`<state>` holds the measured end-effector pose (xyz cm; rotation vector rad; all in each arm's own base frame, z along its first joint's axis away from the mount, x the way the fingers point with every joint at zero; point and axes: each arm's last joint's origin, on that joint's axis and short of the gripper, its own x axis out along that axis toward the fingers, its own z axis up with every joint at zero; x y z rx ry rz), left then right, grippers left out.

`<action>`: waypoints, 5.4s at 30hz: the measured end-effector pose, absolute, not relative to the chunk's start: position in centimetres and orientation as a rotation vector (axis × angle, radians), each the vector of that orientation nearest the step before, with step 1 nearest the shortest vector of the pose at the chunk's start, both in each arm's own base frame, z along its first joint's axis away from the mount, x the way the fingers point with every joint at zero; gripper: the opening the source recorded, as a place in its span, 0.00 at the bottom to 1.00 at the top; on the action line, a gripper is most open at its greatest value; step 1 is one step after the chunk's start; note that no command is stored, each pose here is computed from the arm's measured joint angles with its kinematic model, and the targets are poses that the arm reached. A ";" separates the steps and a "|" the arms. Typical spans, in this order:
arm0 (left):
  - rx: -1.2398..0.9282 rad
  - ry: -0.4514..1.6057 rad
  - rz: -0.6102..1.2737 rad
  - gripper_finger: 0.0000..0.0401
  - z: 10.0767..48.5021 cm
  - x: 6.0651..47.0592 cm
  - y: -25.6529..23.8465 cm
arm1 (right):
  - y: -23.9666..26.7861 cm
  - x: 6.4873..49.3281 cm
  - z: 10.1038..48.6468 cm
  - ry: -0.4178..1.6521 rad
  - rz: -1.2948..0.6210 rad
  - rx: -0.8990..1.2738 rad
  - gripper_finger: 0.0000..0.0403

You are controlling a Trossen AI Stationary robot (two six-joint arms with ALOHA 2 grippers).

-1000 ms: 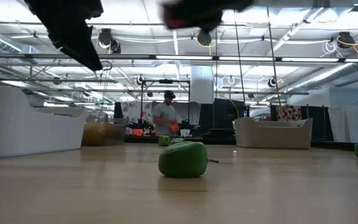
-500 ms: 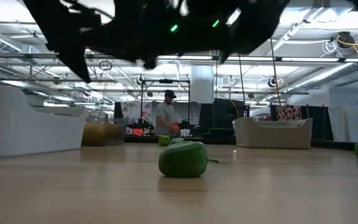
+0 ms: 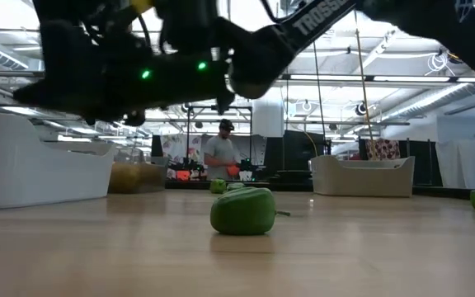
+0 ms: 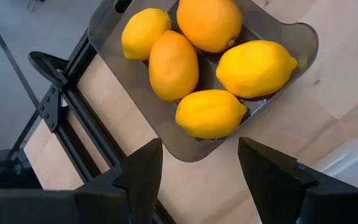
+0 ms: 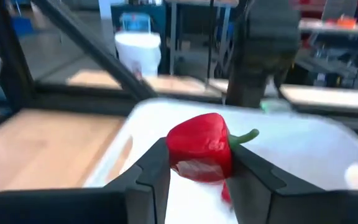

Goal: Sort produce into baskets
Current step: Put the red chili pepper into the white bin, then put the middle right green chili pepper into the gray bin, then put the middle left green chili pepper into the gray bin

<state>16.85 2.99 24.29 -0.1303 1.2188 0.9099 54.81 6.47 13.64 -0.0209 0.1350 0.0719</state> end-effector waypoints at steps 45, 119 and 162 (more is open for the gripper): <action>-0.127 0.786 0.350 0.54 25.7 23.3 -0.6 | 5.9 32.9 23.2 1.589 -0.013 -0.065 0.77; -0.124 0.750 0.013 0.54 17.0 32.4 -3.8 | 4.3 19.5 19.3 1.161 -0.647 0.791 0.14; 0.026 0.608 0.449 0.55 19.5 30.5 -6.3 | -15.6 20.9 20.9 1.213 -1.018 0.400 0.42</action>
